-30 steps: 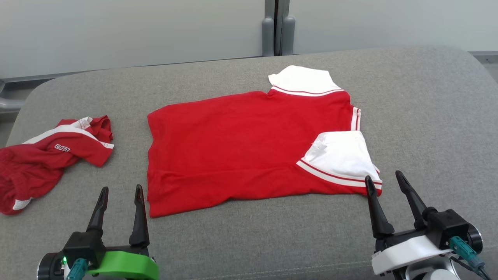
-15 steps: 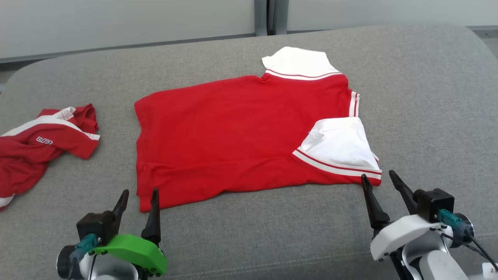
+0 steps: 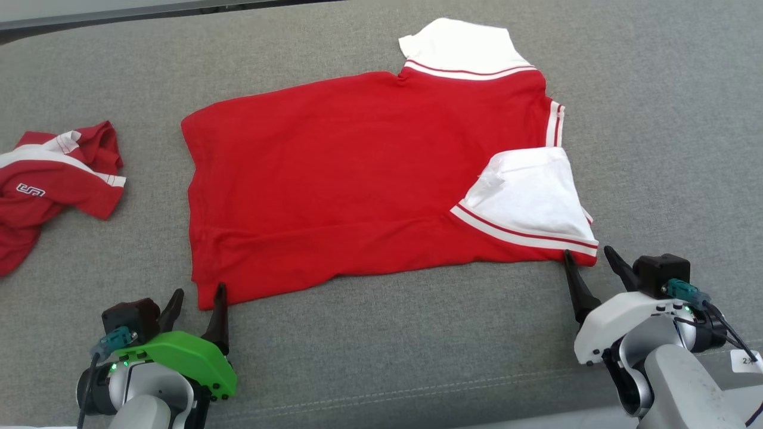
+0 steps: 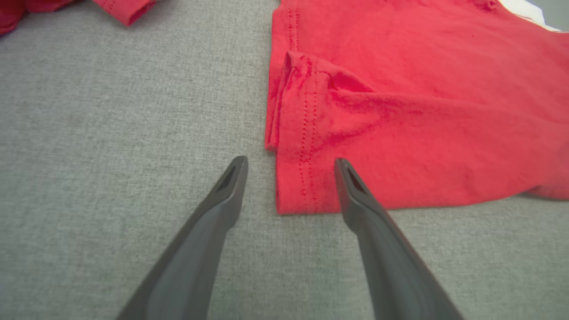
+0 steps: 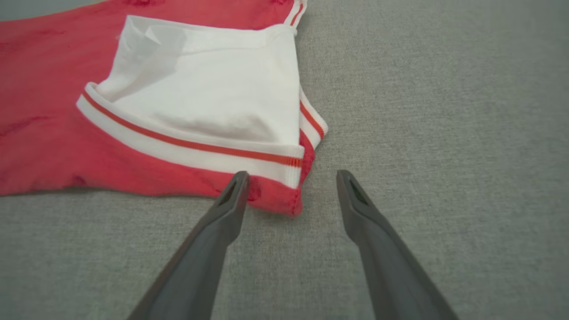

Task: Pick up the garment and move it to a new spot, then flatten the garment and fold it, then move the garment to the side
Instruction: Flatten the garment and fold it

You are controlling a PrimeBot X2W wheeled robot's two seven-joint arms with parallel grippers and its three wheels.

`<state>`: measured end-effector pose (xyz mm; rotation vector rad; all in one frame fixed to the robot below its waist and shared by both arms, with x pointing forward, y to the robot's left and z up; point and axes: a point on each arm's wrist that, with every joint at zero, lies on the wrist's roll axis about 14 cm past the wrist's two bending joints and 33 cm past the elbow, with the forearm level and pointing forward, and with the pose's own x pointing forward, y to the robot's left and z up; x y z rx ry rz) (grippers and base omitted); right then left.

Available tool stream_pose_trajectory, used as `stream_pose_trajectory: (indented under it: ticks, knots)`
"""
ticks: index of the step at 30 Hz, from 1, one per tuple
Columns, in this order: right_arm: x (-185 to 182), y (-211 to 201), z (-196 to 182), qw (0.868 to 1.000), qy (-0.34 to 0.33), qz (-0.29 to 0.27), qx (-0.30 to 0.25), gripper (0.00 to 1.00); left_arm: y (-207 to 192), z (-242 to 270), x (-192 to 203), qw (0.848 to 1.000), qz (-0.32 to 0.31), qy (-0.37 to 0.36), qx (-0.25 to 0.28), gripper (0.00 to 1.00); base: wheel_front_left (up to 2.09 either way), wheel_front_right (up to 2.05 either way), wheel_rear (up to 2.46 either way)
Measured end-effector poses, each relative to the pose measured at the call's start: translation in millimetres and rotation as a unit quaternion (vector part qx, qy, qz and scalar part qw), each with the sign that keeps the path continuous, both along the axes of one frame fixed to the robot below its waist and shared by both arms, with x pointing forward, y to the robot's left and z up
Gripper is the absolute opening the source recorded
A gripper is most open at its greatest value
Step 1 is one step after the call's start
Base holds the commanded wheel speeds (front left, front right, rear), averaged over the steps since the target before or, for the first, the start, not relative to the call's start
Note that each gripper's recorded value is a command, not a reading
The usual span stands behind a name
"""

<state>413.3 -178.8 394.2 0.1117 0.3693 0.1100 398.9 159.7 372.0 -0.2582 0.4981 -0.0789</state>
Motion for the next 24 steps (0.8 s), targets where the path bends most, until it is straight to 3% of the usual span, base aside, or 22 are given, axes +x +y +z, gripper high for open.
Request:
stream_pose_trajectory:
  ticks: [12,13,14,15,16,17,24]
  knots:
    - [18,5,-18,0.999,0.028,-0.003,0.017,1.0,-6,-20,4,0.999,-0.008,0.043,-0.031,1.0,0.0,0.0,0.0]
    - [20,7,-18,0.999,0.03,-0.001,0.019,0.92,-7,-21,3,0.998,-0.009,0.046,-0.036,1.0,0.0,0.0,0.0]
    - [21,9,-18,0.999,0.03,0.001,0.021,0.53,-7,-21,4,0.998,-0.01,0.048,-0.038,0.96,0.0,0.0,0.0]
    - [22,10,-19,0.999,0.031,0.003,0.023,0.18,-8,-22,4,0.998,-0.011,0.05,-0.038,0.7,0.0,0.0,0.0]
    - [23,12,-19,0.999,0.033,0.005,0.025,0.0,-8,-21,4,0.998,-0.012,0.05,-0.041,0.42,0.0,0.0,0.0]
    - [23,13,-20,0.999,0.034,0.006,0.027,0.0,-9,-21,4,0.998,-0.012,0.05,-0.045,0.0,0.0,0.0,0.0]
    - [24,17,-18,0.998,0.031,-0.001,0.054,0.0,-13,-18,4,0.997,-0.018,0.052,-0.063,0.0,0.0,0.0,0.0]
